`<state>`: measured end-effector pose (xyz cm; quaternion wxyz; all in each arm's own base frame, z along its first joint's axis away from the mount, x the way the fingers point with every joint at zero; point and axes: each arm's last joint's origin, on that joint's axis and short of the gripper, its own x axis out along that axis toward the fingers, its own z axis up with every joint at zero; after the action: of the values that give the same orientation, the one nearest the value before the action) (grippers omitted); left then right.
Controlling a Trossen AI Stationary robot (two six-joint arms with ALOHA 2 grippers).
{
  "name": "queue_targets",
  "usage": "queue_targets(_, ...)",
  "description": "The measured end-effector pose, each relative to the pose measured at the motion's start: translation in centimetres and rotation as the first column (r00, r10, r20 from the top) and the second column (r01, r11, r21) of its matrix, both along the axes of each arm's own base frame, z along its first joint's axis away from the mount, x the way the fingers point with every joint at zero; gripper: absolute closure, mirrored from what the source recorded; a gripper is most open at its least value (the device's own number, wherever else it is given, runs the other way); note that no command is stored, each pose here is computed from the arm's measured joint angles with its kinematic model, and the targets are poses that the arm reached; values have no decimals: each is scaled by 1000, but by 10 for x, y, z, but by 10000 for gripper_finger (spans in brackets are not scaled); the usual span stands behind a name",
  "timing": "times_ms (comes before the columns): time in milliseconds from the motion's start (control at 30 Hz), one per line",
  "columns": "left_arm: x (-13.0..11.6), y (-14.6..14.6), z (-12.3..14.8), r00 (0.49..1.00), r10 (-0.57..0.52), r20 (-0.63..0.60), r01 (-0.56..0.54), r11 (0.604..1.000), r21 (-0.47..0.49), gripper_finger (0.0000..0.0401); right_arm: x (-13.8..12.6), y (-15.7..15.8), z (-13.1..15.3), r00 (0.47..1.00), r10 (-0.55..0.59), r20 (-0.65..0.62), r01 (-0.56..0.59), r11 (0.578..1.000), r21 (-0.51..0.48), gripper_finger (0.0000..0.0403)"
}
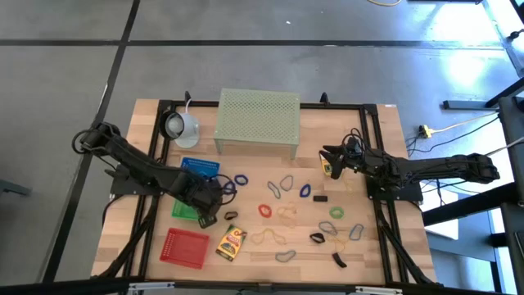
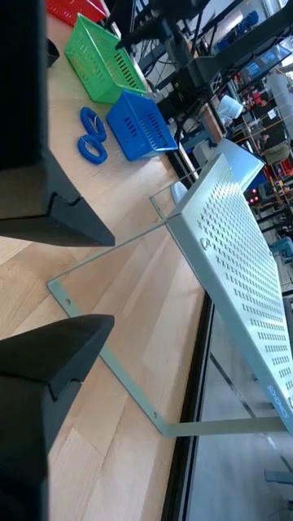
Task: Pick & Place Office Desk Supplies
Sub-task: Put the blue spring keychain into the green bin
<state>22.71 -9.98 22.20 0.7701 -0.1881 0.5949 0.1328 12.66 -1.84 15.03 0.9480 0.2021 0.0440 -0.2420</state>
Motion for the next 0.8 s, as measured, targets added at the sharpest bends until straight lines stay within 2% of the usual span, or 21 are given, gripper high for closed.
queue_targets(133,13,5,15,994,-31,107,23,997,68,280,0,0,0,1000,0,-1,0,1000,0,256)
queue_targets(333,35,18,23,950,-78,301,-7,963,270,272,0,0,0,1000,0,0,0,1000,0,256)
queue_targets(467,49,30,20,936,-83,341,-23,955,295,256,0,0,0,1000,0,0,0,1000,0,256)
queue_targets(667,67,41,-6,963,-108,246,40,963,265,230,0,0,0,1000,1,-1,-1,1000,0,256)
queue_targets(800,77,47,-32,978,-157,136,111,949,296,223,0,0,0,1000,1,0,-1,1000,0,256)
